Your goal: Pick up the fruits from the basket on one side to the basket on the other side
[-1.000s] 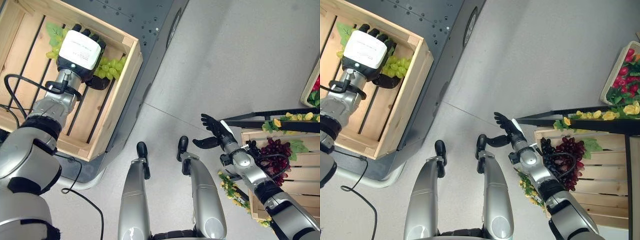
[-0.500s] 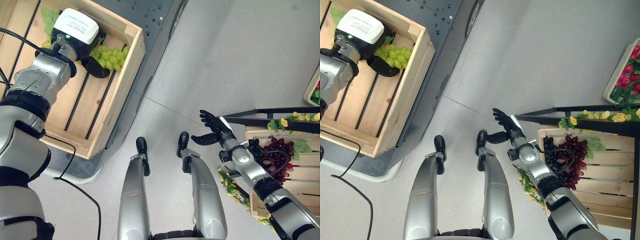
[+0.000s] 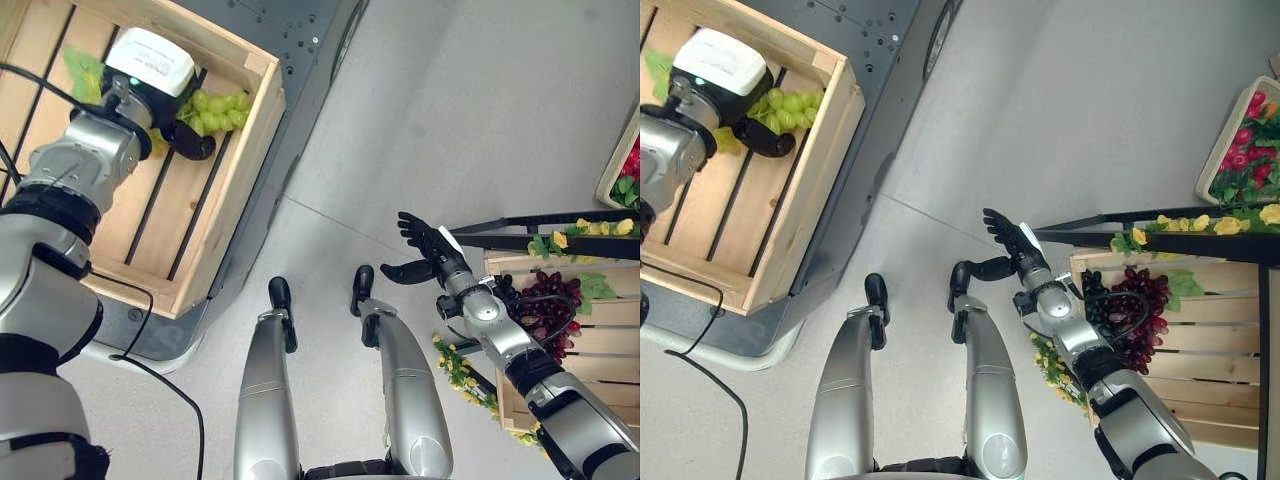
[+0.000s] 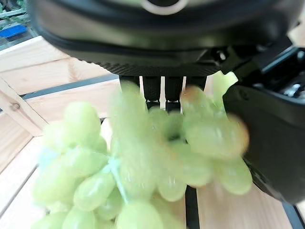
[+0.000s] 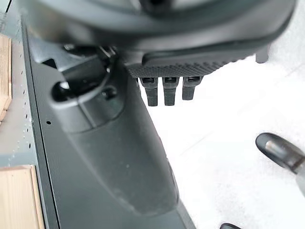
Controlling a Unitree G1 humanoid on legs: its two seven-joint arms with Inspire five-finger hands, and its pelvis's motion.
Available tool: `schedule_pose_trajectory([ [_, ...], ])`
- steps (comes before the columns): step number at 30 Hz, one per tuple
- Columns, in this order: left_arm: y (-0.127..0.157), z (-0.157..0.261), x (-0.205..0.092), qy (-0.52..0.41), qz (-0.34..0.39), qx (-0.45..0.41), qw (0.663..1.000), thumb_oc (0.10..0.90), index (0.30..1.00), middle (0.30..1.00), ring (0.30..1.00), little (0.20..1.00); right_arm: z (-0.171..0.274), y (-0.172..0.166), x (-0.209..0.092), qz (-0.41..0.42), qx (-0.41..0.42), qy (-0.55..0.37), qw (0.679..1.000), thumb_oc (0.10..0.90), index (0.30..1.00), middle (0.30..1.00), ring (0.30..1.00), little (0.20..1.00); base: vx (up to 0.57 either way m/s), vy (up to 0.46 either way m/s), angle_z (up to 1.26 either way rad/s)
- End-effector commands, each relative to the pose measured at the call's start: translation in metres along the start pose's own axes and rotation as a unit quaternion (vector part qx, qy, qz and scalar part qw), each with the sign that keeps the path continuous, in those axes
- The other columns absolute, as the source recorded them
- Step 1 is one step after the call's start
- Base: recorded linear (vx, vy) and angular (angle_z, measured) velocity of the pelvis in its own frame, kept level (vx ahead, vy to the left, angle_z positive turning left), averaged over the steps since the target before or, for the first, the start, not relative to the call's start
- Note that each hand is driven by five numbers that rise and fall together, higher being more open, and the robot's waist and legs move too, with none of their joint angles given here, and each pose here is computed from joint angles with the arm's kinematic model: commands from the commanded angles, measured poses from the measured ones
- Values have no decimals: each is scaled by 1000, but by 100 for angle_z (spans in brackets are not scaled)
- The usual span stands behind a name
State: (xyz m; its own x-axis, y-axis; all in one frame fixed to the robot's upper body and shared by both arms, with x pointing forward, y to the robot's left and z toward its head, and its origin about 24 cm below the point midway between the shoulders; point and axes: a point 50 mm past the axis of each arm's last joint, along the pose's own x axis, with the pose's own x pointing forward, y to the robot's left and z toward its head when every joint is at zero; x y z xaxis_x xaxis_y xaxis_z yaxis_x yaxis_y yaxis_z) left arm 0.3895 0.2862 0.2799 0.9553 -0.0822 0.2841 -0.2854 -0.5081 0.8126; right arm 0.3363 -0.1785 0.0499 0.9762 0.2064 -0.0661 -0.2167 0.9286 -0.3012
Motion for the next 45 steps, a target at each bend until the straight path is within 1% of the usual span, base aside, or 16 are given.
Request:
schedule_pose_trajectory([
  [1, -15, -27, -17, 46, 33, 34, 998, 400, 300, 300, 300, 300, 10, -7, -6, -34, 38, -57, 997, 800, 900, 900, 900, 900, 3, -32, 1],
  [5, -15, -22, -20, 20, 68, 41, 997, 400, 300, 300, 300, 300, 9, -9, -8, -39, 42, -57, 997, 800, 900, 900, 900, 900, 0, 0, 0],
  [9, -18, -20, -23, 23, 75, 29, 997, 400, 300, 300, 300, 300, 9, -10, -8, -40, 48, -53, 997, 800, 900, 900, 900, 900, 1, -16, -3],
  [13, -22, -28, -28, 76, 96, -57, 991, 400, 300, 300, 300, 300, 8, -8, -9, -38, 51, -51, 997, 800, 900, 900, 900, 900, 0, -31, -2],
  [14, -27, -30, -32, 109, 110, -117, 981, 400, 300, 300, 300, 300, 5, -5, -12, -38, 56, -50, 996, 800, 900, 900, 900, 900, 12, -70, -6],
  [16, -35, -34, -40, 152, 134, -191, 960, 400, 300, 300, 300, 300, 1, 0, -15, -37, 64, -52, 996, 800, 900, 900, 900, 900, 7, -97, -8],
  [19, -43, -35, -47, 184, 147, -249, 940, 400, 300, 300, 300, 300, 0, 6, -17, -36, 71, -54, 995, 800, 900, 900, 900, 900, 20, -84, -4],
  [20, -51, -33, -53, 212, 165, -312, 911, 400, 300, 300, 300, 300, -2, 11, -19, -35, 78, -55, 995, 800, 900, 900, 900, 900, 21, -93, -2],
  [21, -53, -33, -54, 224, 170, -338, 898, 400, 300, 300, 300, 300, -1, 14, -19, -34, 80, -58, 995, 800, 900, 900, 900, 900, 35, -117, -1],
  [23, -60, -30, -59, 256, 187, -426, 847, 400, 300, 300, 300, 300, 0, 22, -21, -29, 80, -63, 994, 800, 900, 900, 900, 900, 28, -105, -3],
  [26, -63, -27, -62, 264, 193, -476, 816, 400, 300, 300, 300, 300, 2, 28, -22, -29, 83, -70, 994, 800, 900, 900, 900, 900, 16, -90, 0],
  [28, -65, -21, -65, 260, 201, -534, 779, 400, 300, 300, 300, 300, 3, 31, -24, -30, 87, -74, 993, 800, 900, 900, 900, 900, 29, -91, 2],
  [30, -68, -15, -66, 254, 200, -562, 762, 400, 300, 300, 300, 300, 3, 33, -27, -27, 84, -76, 993, 800, 900, 900, 900, 900, 30, -66, 2],
  [32, -72, -1, -68, 232, 185, -573, 764, 400, 300, 300, 300, 300, 1, 35, -30, -21, 83, -77, 993, 800, 900, 900, 900, 900, 41, -47, 4],
  [38, -88, 24, -80, 194, 130, -625, 745, 400, 300, 300, 300, 300, -8, 39, -42, 20, 68, -68, 995, 800, 900, 900, 900, 900, 93, -36, 5],
  [45, -102, 33, -92, 183, 87, -659, 725, 400, 300, 300, 300, 300, -7, 51, -50, 89, 77, -71, 991, 800, 900, 900, 900, 900, 109, -81, 0],
])
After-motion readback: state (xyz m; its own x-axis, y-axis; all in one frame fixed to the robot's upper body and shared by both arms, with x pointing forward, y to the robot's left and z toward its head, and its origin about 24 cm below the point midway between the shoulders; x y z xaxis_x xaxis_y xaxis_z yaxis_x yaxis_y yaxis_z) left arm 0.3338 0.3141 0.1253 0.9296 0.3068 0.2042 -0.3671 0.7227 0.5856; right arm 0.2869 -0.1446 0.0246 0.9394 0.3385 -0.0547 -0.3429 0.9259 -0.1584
